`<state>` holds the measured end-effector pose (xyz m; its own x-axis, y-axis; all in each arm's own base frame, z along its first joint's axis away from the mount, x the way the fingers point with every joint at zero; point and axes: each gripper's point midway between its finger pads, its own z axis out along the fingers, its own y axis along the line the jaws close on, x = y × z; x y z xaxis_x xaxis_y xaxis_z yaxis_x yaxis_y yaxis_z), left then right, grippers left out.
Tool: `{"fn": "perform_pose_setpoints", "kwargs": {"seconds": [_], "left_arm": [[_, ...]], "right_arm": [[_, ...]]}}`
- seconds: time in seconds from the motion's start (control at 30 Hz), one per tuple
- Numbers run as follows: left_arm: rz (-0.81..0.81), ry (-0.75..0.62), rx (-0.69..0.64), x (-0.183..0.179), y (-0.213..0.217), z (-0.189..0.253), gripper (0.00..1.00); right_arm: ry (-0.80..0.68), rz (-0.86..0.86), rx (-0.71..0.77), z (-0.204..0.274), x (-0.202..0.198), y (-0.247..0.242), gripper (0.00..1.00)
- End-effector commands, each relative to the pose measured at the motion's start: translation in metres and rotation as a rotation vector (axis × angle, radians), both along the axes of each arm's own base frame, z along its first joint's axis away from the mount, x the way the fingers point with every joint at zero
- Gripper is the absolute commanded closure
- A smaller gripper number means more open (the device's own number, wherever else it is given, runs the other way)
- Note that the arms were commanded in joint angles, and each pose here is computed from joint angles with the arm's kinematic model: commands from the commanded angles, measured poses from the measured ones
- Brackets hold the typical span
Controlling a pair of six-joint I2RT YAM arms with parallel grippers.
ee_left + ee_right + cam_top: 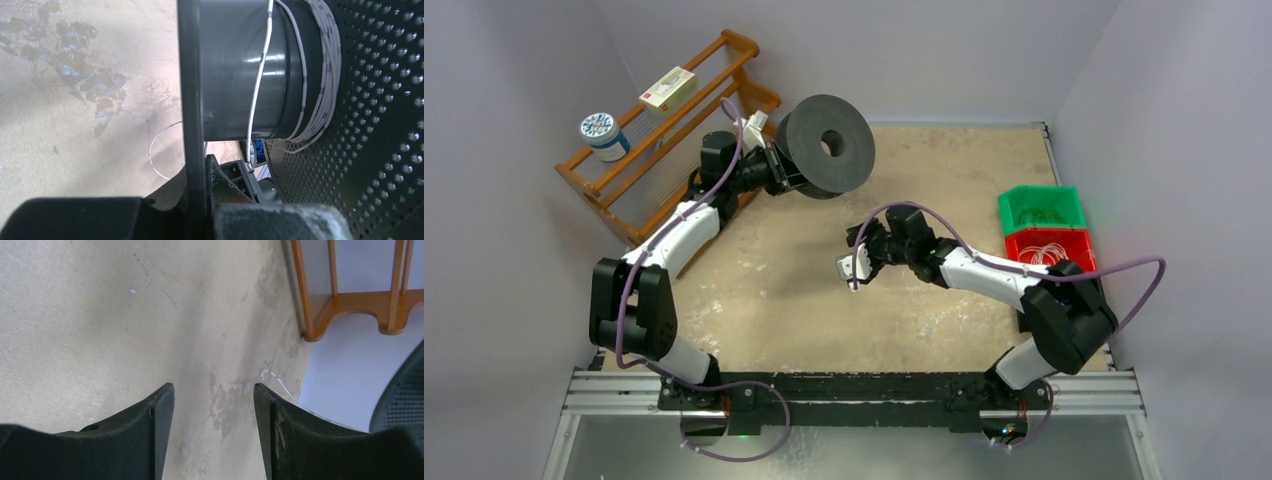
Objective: Wrap the cables
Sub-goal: Wrap the cable around the cable reel.
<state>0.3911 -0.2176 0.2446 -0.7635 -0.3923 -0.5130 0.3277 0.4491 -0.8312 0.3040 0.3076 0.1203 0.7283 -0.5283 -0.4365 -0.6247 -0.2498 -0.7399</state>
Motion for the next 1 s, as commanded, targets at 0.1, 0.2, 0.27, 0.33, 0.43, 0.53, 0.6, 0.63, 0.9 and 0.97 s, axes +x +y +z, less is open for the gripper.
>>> {"fn": "perform_pose_setpoints", "kwargs": {"seconds": [0.1,0.2,0.27,0.33,0.43,0.53,0.6,0.63,0.9,0.97], "left_arm": [[-0.044,-0.183,-0.057,-0.008,-0.002,0.058,1.0],[-0.046,-0.181,-0.057,-0.009,-0.003,0.057,1.0],[-0.046,-0.181,-0.056,-0.009,-0.002,0.056,1.0],[-0.045,-0.179,-0.057,-0.009,-0.002,0.056,1.0],[-0.045,-0.18,-0.059,-0.01,-0.002,0.056,1.0],[-0.045,-0.183,-0.062,-0.011,-0.002,0.057,1.0],[-0.045,-0.187,-0.063,-0.012,-0.002,0.058,1.0],[-0.046,-0.189,-0.063,-0.012,-0.002,0.059,1.0],[-0.047,-0.191,-0.067,-0.014,-0.002,0.059,1.0],[-0.048,-0.19,-0.069,-0.015,-0.002,0.059,1.0]], "right_arm": [[-0.142,-0.007,0.07,0.039,0.03,0.023,0.38],[-0.153,-0.017,0.087,0.044,0.034,0.025,0.39],[-0.155,-0.027,0.1,0.047,0.037,0.026,0.39],[-0.15,-0.039,0.106,0.049,0.04,0.028,0.39],[-0.147,-0.052,0.104,0.046,0.045,0.03,0.4],[-0.136,-0.056,0.096,0.041,0.048,0.032,0.43],[-0.128,-0.052,0.091,0.038,0.049,0.033,0.45],[-0.123,-0.05,0.09,0.037,0.049,0.034,0.45],[-0.083,-0.067,0.114,0.037,0.055,0.041,0.53],[-0.082,-0.071,0.124,0.04,0.055,0.042,0.54]]}}
